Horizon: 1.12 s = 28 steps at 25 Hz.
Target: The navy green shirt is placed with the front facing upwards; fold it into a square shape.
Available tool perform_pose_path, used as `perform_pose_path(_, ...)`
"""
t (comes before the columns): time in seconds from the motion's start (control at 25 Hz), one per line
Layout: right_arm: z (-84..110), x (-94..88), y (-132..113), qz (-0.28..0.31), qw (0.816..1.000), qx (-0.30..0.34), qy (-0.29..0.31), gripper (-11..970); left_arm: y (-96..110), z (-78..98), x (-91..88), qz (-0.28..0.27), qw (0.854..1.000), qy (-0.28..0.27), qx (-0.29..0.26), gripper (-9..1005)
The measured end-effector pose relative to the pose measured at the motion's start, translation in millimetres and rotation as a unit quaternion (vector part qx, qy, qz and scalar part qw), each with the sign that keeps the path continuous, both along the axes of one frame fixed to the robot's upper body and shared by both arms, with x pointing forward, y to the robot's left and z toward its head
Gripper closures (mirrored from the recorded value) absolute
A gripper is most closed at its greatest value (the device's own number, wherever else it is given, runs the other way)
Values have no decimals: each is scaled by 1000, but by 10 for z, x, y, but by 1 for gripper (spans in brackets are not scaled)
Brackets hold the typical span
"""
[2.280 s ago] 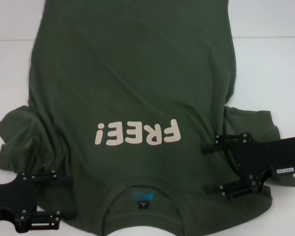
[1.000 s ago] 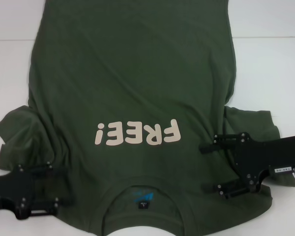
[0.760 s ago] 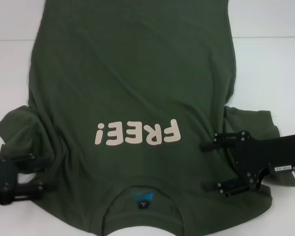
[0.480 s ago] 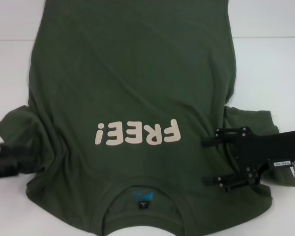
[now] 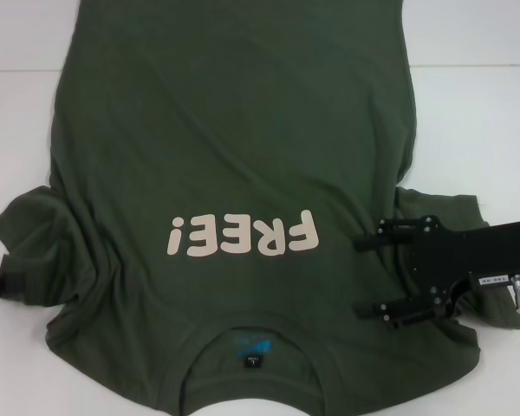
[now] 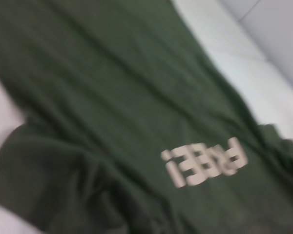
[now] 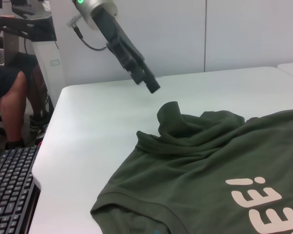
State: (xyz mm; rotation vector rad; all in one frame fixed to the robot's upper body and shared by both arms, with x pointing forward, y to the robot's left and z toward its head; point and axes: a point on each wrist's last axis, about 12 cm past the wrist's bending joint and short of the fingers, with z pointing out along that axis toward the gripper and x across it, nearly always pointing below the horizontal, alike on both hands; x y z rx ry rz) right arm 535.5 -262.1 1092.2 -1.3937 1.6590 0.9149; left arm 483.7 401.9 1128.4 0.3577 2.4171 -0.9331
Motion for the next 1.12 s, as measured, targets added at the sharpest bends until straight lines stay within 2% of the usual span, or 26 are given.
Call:
perform_pose_path(0.32, 17, 15, 19, 3, 1000, 1, 0, 47, -141, -76, 215, 15, 996, 46, 76, 233)
perform_pose_path(0.48, 17, 12, 23, 4, 1000, 2, 1, 47, -193, -70, 273, 23, 992, 43, 120, 233)
perform_pose_path(0.76, -2, -9, 11, 1, 1000, 3, 4, 47, -234, -36, 323, 21, 987, 41, 152, 233)
perform_pose_path(1.12, -8, -10, 10, -1, 1000, 2, 4, 47, -301, -150, 396, 18, 984, 49, 173, 234)
